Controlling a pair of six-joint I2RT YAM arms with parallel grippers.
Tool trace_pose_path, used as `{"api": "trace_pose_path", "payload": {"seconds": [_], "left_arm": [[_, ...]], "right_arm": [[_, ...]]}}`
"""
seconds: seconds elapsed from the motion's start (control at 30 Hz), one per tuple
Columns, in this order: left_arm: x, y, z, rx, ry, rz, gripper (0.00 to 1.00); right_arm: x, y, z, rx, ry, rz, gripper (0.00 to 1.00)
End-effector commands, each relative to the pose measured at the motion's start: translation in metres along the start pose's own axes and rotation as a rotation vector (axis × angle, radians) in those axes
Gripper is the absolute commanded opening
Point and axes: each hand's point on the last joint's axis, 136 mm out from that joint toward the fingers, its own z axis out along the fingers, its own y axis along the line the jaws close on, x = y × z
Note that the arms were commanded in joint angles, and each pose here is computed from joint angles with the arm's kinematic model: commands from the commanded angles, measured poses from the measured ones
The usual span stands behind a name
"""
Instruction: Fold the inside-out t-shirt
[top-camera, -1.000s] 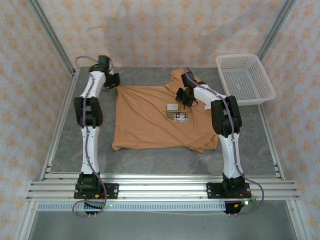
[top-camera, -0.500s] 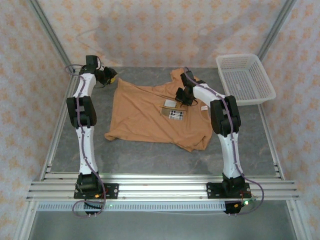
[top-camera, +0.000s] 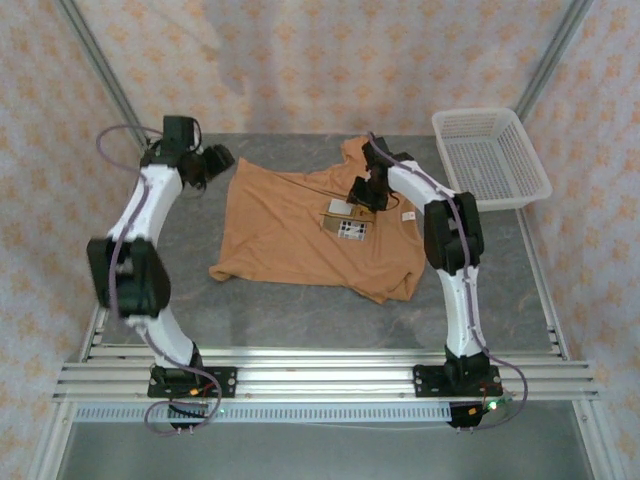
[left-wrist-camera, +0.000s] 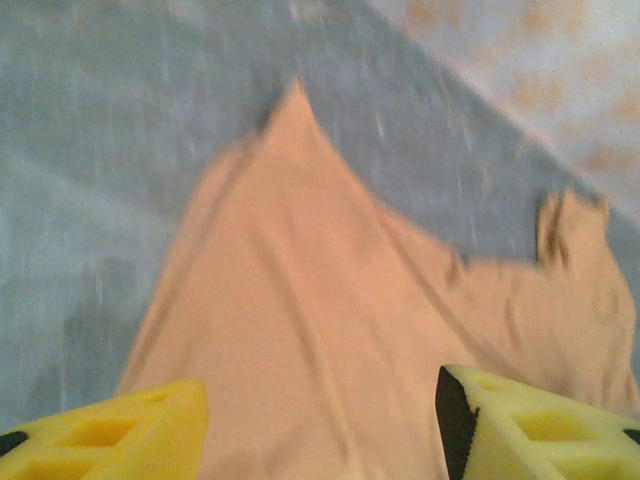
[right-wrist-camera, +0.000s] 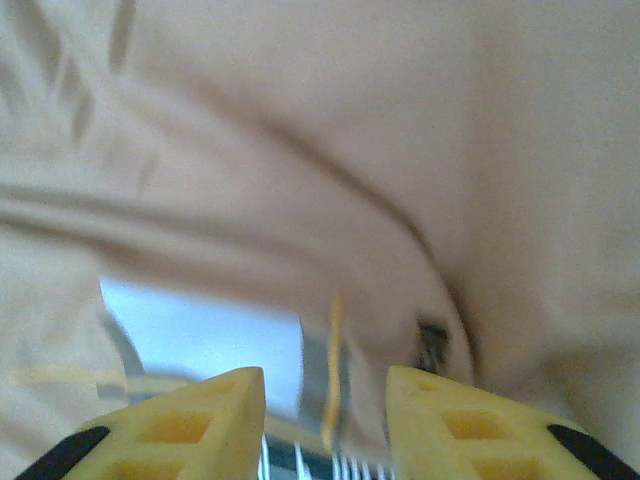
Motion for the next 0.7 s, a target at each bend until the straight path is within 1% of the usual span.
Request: {"api": "trace_pose_path", "payload": {"seconds": [0.0,0.1,0.17,0.3,0.37,0.5,0.6,0.67], "left_arm": [[0.068,0.069,-0.006,-0.177,0.085,-0.098,0.64],[0.112,0.089,-0.028,-0.145,0.111,-0.164,0.65],[0.135,0.096,-0.037,-0.113,0.124,-0.199,0.68],[0.180,0.106,-0.042,-0.057,0.198,-0.277,0.71],[0.198,0.115,-0.041,-0.070,0.242,-0.308,0.71],[0.213,0.137,-0.033,-0.114,0.284,-0.381,0.72],[0.212,0.143,-0.022,-0.118,0.293,-0.425,0.71],[0.208,0.144,-0.015,-0.118,0.295,-0.446,0.69]], "right_arm": [[0.032,0.010,-0.046,-0.018,-0.011,-0.022,0.40],[0.064,-0.008,-0.052,0.022,-0.006,-0.022,0.44],[0.084,-0.017,-0.054,0.027,0.004,-0.012,0.44],[0.123,-0.029,-0.053,0.039,0.019,-0.017,0.45],[0.134,-0.033,-0.051,0.043,0.022,-0.016,0.45],[0.144,-0.028,-0.050,0.036,0.018,-0.025,0.45],[0.152,-0.022,-0.048,0.045,0.023,-0.048,0.45],[0.156,-0.021,-0.045,0.053,0.028,-0.057,0.45]]}}
